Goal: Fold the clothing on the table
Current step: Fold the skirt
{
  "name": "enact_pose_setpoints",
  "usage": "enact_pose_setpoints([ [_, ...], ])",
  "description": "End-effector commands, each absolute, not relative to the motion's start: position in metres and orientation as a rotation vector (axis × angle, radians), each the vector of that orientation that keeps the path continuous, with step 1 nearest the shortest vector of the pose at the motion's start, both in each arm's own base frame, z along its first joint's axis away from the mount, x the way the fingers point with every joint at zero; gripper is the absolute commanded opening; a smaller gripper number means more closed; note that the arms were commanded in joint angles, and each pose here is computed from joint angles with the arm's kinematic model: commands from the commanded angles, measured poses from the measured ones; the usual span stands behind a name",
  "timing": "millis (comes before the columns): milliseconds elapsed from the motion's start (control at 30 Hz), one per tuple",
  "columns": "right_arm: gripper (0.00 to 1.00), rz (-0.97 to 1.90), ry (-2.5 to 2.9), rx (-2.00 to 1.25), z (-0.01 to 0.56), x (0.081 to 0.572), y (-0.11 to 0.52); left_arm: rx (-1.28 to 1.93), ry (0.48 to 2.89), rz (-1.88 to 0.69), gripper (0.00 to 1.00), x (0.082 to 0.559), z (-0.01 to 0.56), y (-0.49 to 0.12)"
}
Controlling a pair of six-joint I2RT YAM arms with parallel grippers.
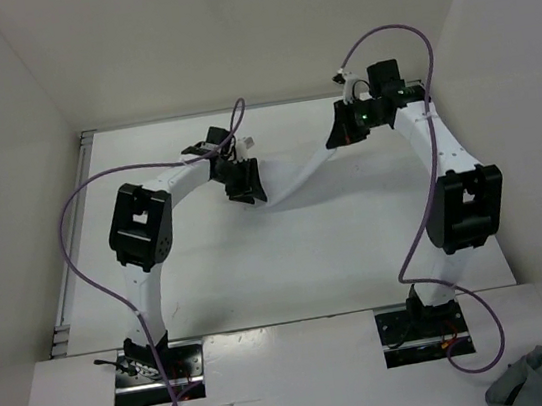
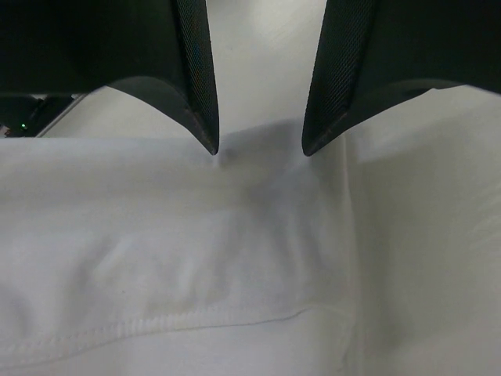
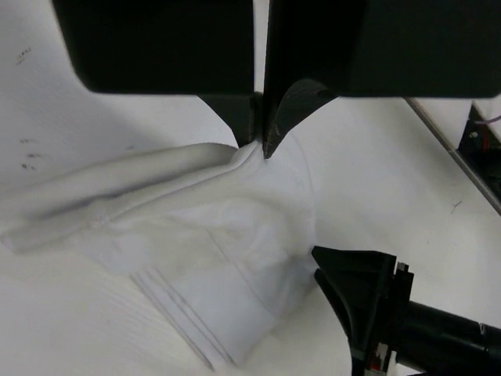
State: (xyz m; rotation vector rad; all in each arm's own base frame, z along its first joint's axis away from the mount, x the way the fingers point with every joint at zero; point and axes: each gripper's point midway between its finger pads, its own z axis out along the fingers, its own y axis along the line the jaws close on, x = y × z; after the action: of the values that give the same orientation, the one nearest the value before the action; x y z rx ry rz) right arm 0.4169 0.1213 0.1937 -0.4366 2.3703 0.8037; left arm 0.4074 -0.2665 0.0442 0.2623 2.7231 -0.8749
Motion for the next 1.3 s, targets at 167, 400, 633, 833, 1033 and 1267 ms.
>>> enact_pose_setpoints([
  [167,0.00,0.686,2.263,-0.502,0.195,0.426,0.138,0.277,2.655,-0.907,0.54,0.402,0.096,-0.257],
  [400,0.00,0.667,2.285,-0.526,0.173,0.402,0.133,0.239,2.466,-1.024,0.55,0.436,0.160,-0.281],
  [633,0.00,0.652,2.286,-0.532,0.170,0.397,0.130,0.359,2.455,-1.198,0.52,0.418,0.164,-0.366],
  [833,0.00,0.645,2.250,-0.529,0.180,0.397,0.131,0.359,2.599,-1.132,0.03,0.381,0.108,-0.381],
  [1033,0.00,0.677,2.194,-0.562,0.194,0.393,0.139,0.323,2.700,-1.079,0.03,0.359,0.066,-0.369],
  [1267,0.00,0.702,2.140,-0.625,0.210,0.388,0.155,0.290,2.735,-1.075,0.03,0.349,0.051,-0.363],
])
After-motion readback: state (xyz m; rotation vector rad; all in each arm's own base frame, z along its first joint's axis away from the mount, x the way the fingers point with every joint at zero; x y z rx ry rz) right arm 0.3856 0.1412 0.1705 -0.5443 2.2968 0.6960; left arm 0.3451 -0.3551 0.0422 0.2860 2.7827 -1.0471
